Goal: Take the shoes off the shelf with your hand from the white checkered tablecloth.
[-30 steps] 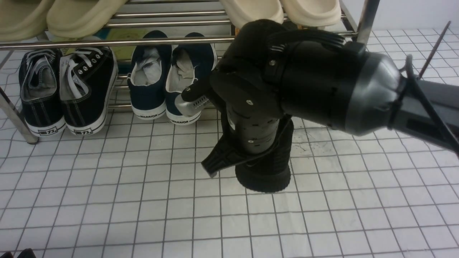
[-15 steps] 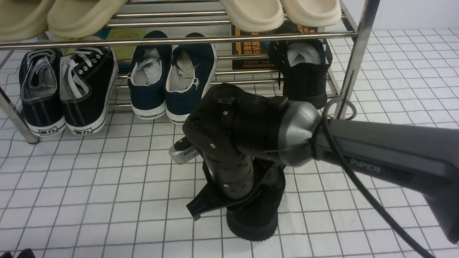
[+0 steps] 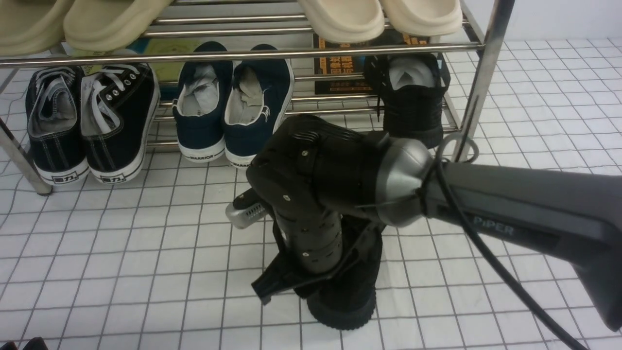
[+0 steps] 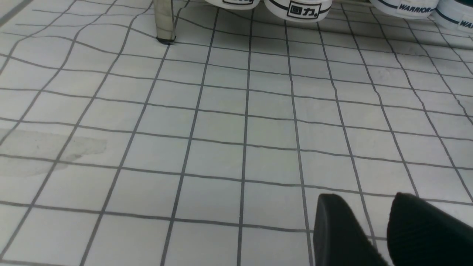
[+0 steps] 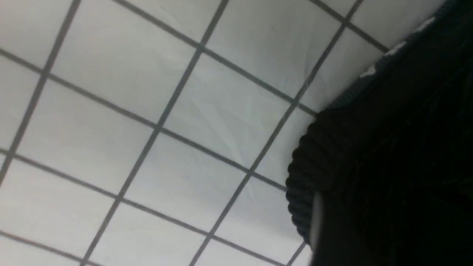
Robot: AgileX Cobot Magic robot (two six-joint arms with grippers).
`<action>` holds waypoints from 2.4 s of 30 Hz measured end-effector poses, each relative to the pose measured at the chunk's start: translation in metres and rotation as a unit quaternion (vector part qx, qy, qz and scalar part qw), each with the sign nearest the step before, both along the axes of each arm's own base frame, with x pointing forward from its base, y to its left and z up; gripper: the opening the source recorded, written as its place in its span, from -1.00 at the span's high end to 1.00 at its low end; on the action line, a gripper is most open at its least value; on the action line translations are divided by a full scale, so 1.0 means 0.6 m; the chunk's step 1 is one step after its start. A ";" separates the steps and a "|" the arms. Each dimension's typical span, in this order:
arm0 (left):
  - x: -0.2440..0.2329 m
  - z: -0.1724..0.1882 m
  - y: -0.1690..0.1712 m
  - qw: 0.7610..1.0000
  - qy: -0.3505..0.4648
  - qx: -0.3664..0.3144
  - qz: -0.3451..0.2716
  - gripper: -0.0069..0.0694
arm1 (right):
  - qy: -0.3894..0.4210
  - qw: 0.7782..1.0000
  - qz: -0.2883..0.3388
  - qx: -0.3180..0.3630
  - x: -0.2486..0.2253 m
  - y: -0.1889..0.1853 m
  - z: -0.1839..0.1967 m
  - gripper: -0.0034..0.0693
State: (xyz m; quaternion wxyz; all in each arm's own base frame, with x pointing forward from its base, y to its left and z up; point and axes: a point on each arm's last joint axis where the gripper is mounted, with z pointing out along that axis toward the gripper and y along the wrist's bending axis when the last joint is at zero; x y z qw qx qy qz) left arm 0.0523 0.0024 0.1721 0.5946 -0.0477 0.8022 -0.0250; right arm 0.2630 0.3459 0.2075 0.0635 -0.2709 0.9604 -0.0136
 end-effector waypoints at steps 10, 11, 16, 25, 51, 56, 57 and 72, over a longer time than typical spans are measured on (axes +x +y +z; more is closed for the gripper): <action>0.000 0.000 0.000 1.000 0.000 0.002 0.000 0.19 | 0.015 0.991 0.086 0.101 -0.040 -0.011 0.110 -0.38; 0.000 0.000 0.000 1.000 0.000 0.002 0.000 0.19 | 0.005 0.990 0.089 0.109 -0.043 -0.017 0.129 -0.37; 0.000 0.000 0.000 1.000 0.000 0.002 0.000 0.19 | -0.085 0.986 0.104 0.103 -0.050 -0.061 0.210 -0.25; 0.000 0.000 0.000 1.000 0.000 0.002 0.000 0.19 | -0.182 0.982 -0.001 0.049 0.041 -0.145 0.237 -0.12; 0.000 0.000 0.002 1.000 0.000 0.015 0.001 0.19 | -0.295 0.955 -0.036 -0.018 0.225 -0.213 0.149 -0.58; 0.000 0.000 0.002 1.000 0.000 0.017 0.001 0.19 | -0.312 0.949 -0.016 -0.045 0.239 -0.211 0.131 -0.32; 0.000 0.000 0.002 1.000 0.000 0.017 0.001 0.19 | -0.316 0.947 -0.012 -0.051 0.241 -0.211 0.129 -0.27; 0.000 0.000 0.002 1.000 0.000 0.017 0.001 0.19 | -0.300 0.951 -0.006 -0.073 0.251 -0.208 0.096 -0.09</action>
